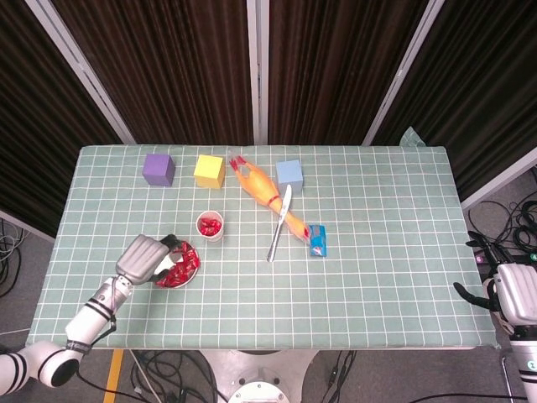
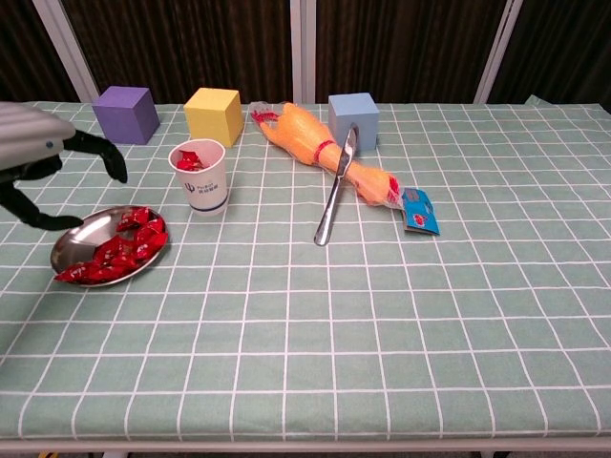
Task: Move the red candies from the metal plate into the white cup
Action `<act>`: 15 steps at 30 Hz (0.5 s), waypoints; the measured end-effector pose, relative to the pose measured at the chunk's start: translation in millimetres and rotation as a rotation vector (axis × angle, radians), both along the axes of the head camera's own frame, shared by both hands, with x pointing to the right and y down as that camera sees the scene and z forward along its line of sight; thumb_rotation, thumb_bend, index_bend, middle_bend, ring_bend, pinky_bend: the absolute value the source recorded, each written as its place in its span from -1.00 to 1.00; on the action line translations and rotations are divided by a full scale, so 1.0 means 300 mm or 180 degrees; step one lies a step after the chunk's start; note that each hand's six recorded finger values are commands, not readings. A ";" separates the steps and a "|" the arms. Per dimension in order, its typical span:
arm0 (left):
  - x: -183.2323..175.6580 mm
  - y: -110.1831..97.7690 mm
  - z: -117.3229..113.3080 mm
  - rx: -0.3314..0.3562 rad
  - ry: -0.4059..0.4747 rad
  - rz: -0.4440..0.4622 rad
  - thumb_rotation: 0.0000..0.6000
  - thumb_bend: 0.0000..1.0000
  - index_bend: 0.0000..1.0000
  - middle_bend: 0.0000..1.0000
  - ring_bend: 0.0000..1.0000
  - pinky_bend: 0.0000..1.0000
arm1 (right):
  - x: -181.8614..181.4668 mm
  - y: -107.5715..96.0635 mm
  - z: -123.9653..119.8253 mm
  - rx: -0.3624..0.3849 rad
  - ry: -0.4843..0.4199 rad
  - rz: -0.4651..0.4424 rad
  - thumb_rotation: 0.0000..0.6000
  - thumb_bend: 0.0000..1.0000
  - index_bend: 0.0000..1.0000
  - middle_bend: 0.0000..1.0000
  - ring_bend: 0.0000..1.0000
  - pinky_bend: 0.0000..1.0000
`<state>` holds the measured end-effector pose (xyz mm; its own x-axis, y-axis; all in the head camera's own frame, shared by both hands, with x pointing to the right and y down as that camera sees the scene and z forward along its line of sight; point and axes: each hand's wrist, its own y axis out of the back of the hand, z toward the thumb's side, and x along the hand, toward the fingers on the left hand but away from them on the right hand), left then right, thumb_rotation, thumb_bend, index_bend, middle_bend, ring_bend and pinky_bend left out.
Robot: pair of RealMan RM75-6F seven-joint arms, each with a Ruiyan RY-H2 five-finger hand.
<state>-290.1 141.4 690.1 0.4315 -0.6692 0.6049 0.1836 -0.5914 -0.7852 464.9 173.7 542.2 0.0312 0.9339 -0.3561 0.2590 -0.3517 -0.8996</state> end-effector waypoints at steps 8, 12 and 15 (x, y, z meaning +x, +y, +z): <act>0.020 0.062 0.086 -0.0146 -0.0169 0.0169 1.00 -0.46 -0.25 -0.21 0.86 1.00 | -0.001 0.002 0.000 -0.0008 0.0008 -0.0002 1.00 -0.77 -0.73 -0.47 -0.54 0.12; 0.023 0.057 0.111 -0.0104 -0.0283 0.0253 1.00 -0.45 -0.22 -0.20 0.86 1.00 | -0.003 0.004 0.003 -0.0022 0.0011 -0.0002 1.00 -0.77 -0.73 -0.47 -0.54 0.12; 0.026 0.058 0.134 -0.0127 -0.0348 0.0280 1.00 -0.44 -0.18 -0.18 0.86 1.00 | -0.001 0.005 0.002 -0.0025 0.0020 0.0006 1.00 -0.77 -0.73 -0.47 -0.54 0.12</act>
<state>-282.2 158.7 730.2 0.4177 -0.6062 0.6768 0.3192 -0.5995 -0.7340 464.5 175.1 542.9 0.0271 0.9311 -0.3637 0.2542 -0.3583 -0.8983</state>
